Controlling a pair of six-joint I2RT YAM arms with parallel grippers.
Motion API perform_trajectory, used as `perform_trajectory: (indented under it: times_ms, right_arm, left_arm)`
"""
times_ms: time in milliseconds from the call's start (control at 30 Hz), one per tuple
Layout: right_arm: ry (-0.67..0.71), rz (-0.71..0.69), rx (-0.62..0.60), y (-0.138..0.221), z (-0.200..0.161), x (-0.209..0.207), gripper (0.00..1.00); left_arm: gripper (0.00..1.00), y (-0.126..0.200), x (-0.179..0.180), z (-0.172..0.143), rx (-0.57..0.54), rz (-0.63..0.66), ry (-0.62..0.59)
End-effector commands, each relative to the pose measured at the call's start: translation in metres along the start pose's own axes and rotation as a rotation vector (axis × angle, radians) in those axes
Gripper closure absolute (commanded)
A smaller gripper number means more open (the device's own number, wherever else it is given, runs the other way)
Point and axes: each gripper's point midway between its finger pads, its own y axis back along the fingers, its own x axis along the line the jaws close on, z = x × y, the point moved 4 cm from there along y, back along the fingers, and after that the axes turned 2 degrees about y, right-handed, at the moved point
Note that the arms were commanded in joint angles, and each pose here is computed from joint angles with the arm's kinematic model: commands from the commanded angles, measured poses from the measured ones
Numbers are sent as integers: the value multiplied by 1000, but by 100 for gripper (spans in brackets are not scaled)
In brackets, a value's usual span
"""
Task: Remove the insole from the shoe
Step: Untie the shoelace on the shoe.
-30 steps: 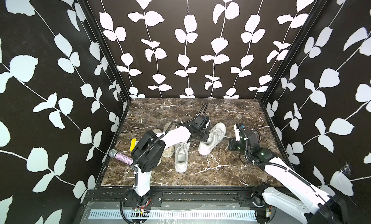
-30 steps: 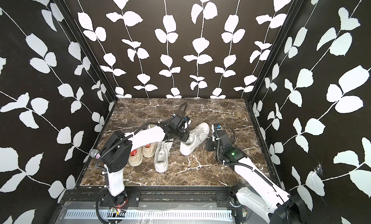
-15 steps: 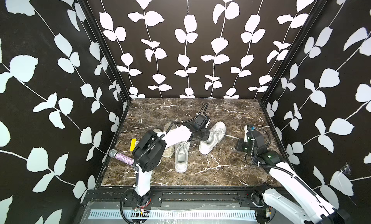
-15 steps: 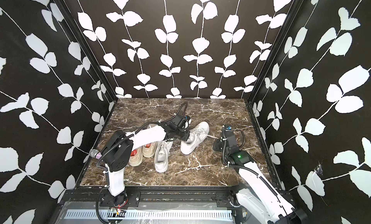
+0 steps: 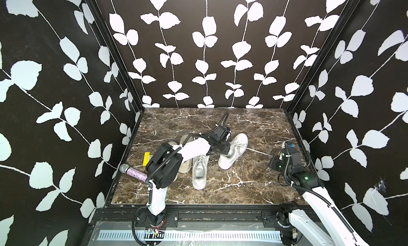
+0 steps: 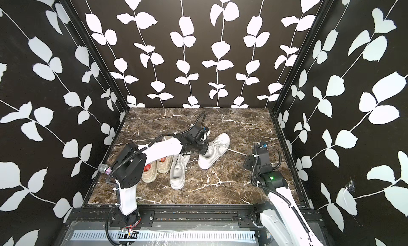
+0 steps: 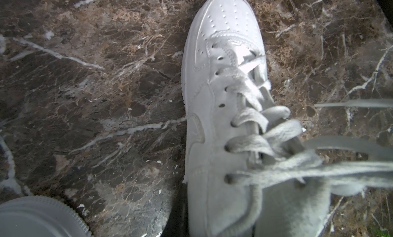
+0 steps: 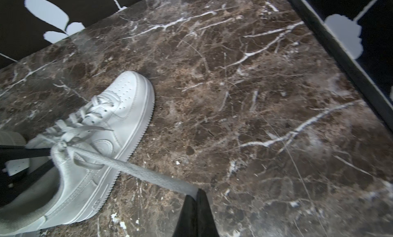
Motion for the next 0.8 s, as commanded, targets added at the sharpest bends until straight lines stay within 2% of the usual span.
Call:
perform_trajectory:
  times_ms: [0,333,633,767]
  right_arm:
    - [-31,-108,-27,14,8,-19,100]
    - [-66,-197,-35,21,10,-37,100]
    - [-45,7,33,-2,-7,-11,100]
    - [-46,42,85,-15,-19,-6,100]
  left_arm:
    - [100,13,14,13,-58,57,24]
    - [100,12,15,10,-55,52,21]
    - [100,13,-6,15,-69,-58,-14]
    - [100,15,-21,16,-75,-88,-58]
